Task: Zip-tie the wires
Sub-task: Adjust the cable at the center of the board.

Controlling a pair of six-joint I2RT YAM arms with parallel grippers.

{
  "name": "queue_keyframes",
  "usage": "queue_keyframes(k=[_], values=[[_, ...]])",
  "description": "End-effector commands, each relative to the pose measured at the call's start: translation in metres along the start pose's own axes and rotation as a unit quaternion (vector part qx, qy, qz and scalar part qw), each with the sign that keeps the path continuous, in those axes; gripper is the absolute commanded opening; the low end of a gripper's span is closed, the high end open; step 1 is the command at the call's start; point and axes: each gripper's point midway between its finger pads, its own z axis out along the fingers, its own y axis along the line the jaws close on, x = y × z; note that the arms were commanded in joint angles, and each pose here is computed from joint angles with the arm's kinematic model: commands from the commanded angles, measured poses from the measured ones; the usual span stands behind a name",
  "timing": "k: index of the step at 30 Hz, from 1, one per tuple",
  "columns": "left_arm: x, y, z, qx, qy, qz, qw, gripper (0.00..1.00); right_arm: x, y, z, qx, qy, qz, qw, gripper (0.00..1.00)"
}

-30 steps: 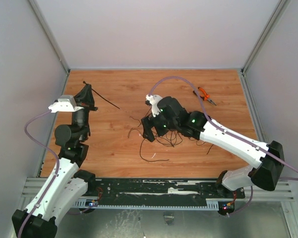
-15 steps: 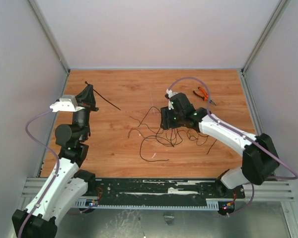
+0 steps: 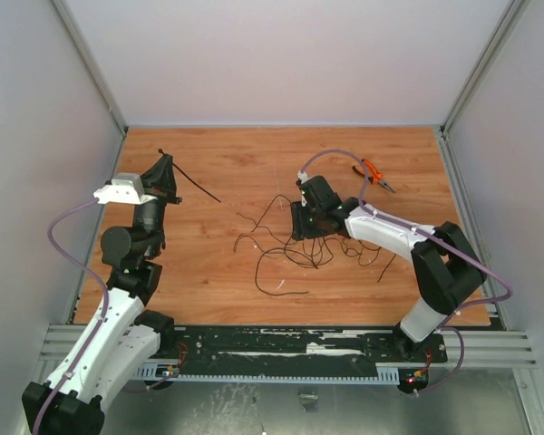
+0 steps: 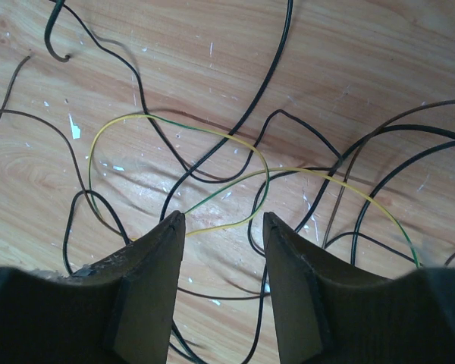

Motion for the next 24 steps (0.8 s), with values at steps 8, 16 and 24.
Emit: queue_keyframes(k=[8,16,24], values=[[-0.005,0.0,0.0,0.006,-0.009,0.006,1.0,0.0,0.01,-0.013,0.022,0.024,0.005,0.016,1.0,0.44],[-0.003,-0.001,0.001,0.006,-0.007,0.006,1.0,0.0,0.017,-0.013,0.025,0.018,0.014,0.014,1.0,0.29],[-0.005,-0.002,0.003,0.008,-0.009,0.006,1.0,0.0,0.022,-0.015,0.028,0.018,0.02,0.011,1.0,0.15]])
